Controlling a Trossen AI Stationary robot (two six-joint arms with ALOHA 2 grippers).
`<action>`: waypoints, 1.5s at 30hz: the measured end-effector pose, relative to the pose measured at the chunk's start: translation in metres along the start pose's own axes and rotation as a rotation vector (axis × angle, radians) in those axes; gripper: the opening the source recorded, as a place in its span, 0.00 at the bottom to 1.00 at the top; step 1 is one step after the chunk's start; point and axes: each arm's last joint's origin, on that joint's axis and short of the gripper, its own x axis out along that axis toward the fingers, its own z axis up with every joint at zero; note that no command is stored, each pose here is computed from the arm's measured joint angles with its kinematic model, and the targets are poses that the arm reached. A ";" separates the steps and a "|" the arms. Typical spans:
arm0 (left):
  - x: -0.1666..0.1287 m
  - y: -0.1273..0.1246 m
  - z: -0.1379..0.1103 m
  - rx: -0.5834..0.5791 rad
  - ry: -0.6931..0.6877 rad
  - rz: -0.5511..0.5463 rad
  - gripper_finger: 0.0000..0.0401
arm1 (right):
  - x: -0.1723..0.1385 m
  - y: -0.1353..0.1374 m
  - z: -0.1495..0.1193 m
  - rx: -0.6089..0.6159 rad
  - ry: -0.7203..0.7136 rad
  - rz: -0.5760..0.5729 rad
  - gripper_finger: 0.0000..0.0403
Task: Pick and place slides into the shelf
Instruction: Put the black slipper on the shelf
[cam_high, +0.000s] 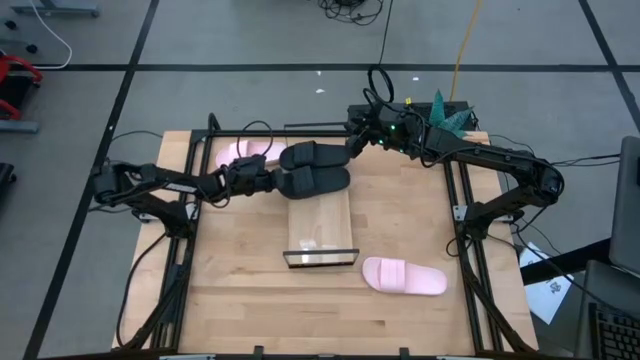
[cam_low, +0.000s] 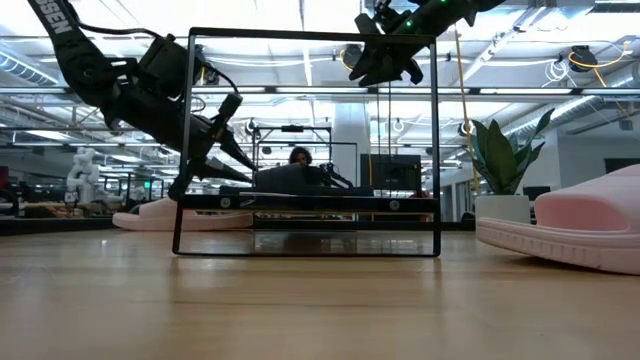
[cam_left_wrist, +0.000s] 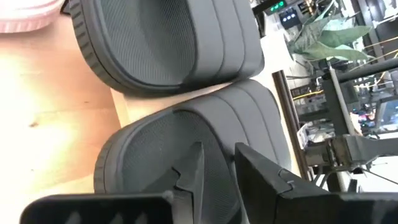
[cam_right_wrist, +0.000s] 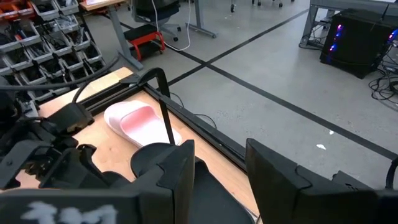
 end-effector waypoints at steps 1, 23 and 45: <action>0.000 0.000 -0.001 0.001 0.003 0.000 0.22 | 0.000 0.000 0.000 0.001 0.000 0.000 0.33; 0.000 -0.006 -0.004 0.006 -0.004 -0.040 0.22 | 0.000 0.000 0.000 0.005 -0.001 -0.001 0.33; 0.002 -0.012 0.000 0.019 -0.016 -0.020 0.22 | 0.000 0.000 0.000 0.009 -0.002 -0.002 0.33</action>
